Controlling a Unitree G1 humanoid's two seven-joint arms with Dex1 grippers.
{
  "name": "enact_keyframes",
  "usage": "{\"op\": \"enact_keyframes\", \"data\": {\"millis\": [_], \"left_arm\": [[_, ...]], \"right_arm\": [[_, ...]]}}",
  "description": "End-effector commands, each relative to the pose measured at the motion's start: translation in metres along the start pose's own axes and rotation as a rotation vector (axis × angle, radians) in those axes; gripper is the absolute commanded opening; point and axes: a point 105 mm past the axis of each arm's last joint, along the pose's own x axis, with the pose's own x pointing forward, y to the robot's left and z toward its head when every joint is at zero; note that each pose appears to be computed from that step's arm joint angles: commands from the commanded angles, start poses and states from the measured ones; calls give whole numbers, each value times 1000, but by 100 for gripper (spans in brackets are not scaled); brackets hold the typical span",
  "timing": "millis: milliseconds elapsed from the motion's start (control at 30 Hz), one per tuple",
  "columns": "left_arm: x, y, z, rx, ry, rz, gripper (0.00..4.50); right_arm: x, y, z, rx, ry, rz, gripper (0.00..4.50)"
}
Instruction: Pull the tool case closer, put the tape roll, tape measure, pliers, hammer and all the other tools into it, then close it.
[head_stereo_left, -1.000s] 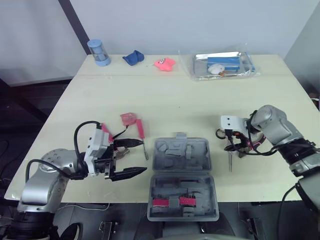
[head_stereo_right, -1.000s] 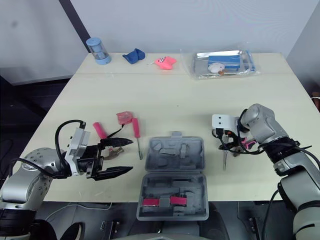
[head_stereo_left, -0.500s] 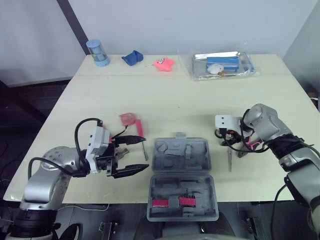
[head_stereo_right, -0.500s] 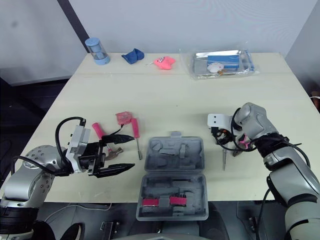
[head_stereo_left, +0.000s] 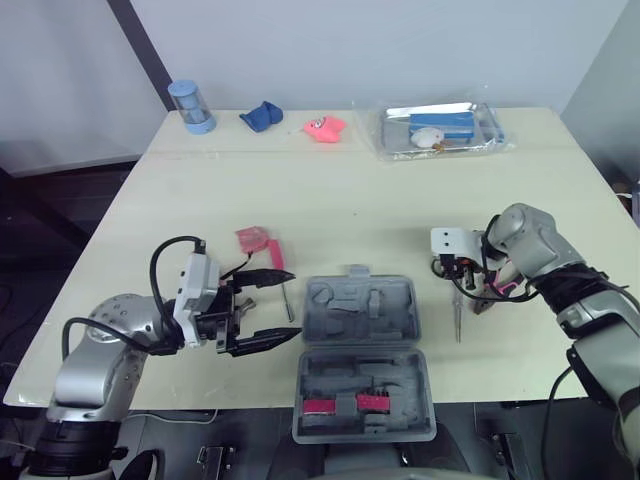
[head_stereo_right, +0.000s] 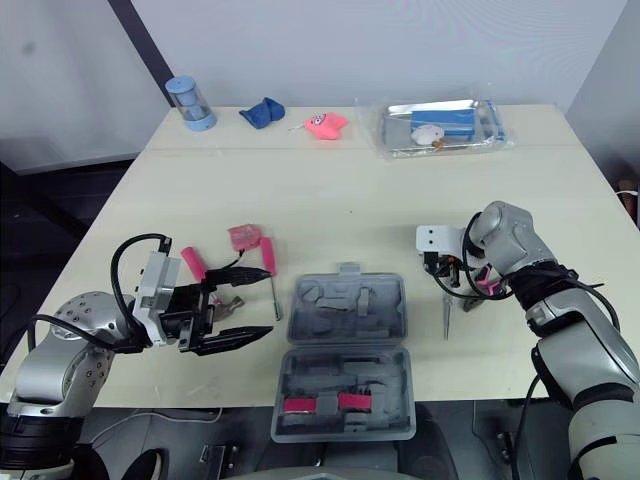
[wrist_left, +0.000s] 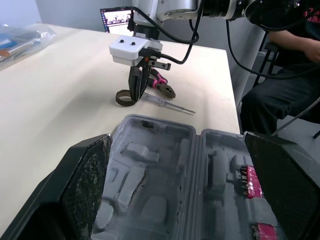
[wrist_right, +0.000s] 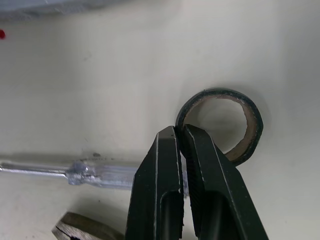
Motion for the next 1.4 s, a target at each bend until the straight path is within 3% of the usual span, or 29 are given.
{"op": "enact_keyframes", "data": {"millis": [33,433,700,1000,1400], "left_arm": [[1,-2,7,34,-23,-14,450],[-2,2,5,45,-45,51,450],[-20,-1,-1,40,-46,136,450],[-54,-2,-7,4,-58,313,450],[-66,-10,-11,-21,-71,431,450]], "right_arm": [[-15,-9,5,-26,-1,-33,12],[-47,-2,25,-132,-10,-24,12],[-54,17,82,-225,-124,15,12],[-35,30,157,-330,-225,61,12],[4,59,211,-450,-264,141,12]]}}
